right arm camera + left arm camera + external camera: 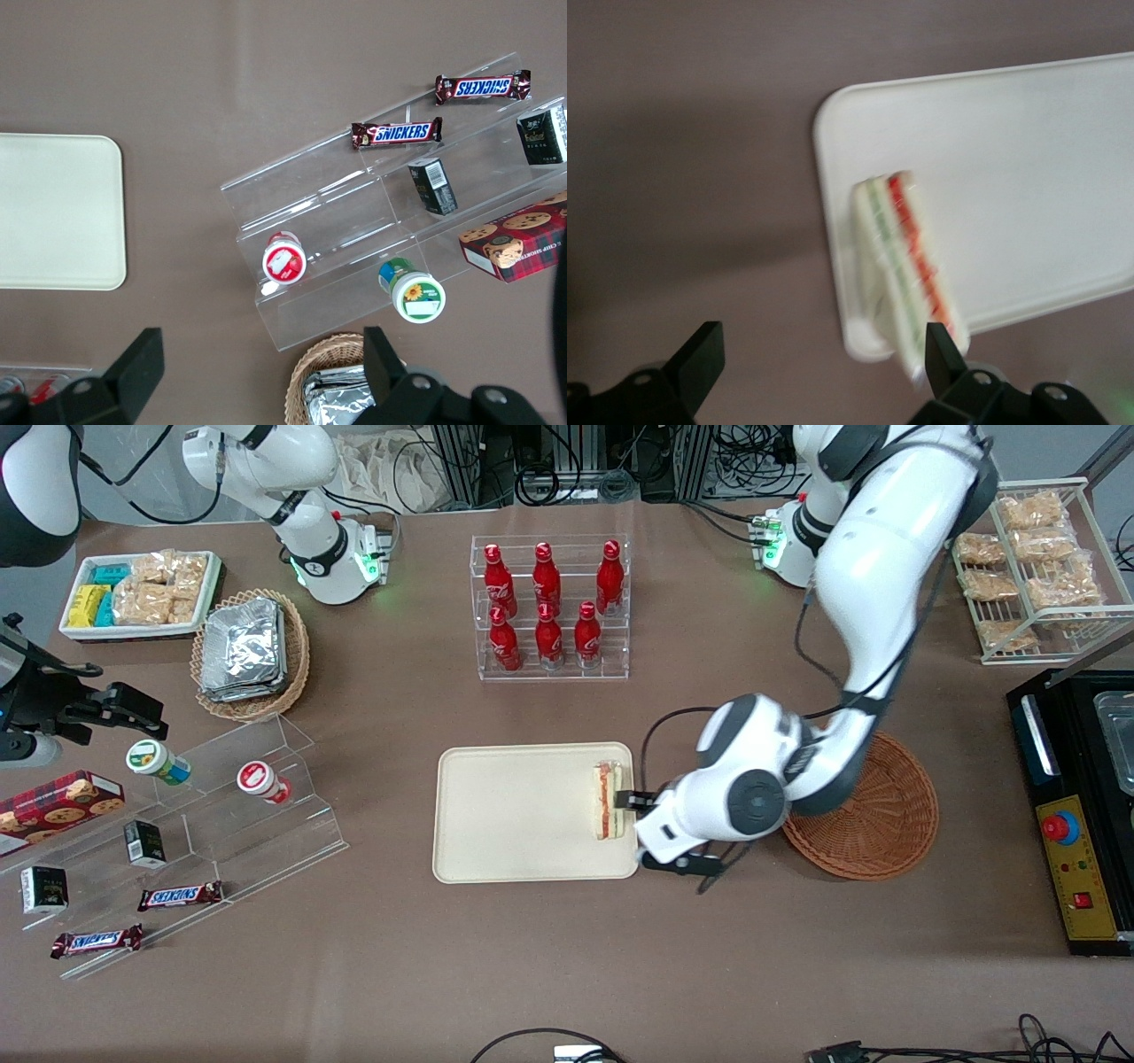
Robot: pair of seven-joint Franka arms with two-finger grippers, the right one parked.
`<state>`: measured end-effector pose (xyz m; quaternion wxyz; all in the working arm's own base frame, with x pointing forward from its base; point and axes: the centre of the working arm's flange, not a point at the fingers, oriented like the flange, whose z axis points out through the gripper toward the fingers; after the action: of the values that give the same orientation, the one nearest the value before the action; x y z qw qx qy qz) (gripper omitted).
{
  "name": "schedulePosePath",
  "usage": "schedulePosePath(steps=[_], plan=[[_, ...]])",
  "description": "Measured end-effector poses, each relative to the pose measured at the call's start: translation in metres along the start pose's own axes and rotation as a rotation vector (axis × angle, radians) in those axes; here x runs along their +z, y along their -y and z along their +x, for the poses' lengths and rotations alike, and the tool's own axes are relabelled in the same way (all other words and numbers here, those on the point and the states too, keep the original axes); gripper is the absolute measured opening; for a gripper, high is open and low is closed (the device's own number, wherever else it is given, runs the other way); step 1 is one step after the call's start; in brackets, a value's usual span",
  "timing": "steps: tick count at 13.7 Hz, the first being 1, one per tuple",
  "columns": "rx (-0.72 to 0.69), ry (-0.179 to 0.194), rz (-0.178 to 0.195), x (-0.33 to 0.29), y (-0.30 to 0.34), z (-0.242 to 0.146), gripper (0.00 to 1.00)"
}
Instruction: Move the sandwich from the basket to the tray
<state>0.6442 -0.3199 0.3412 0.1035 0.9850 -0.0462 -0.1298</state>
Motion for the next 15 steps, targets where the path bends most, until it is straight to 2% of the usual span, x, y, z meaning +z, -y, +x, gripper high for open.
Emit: schedulePosePath(steps=[2, 6, 8, 11, 13, 15], plan=[[-0.061, 0.034, 0.044, -0.071, 0.052, -0.02, 1.0], [-0.207, 0.031, 0.117, -0.189, 0.15, -0.075, 1.0], [-0.252, 0.042, 0.153, -0.228, 0.17, -0.11, 1.0], [-0.227, 0.02, 0.218, -0.272, 0.172, -0.155, 1.0], [-0.188, 0.006, 0.267, -0.282, 0.171, -0.167, 1.0], [-0.179, 0.025, 0.289, -0.274, 0.174, -0.167, 1.0]])
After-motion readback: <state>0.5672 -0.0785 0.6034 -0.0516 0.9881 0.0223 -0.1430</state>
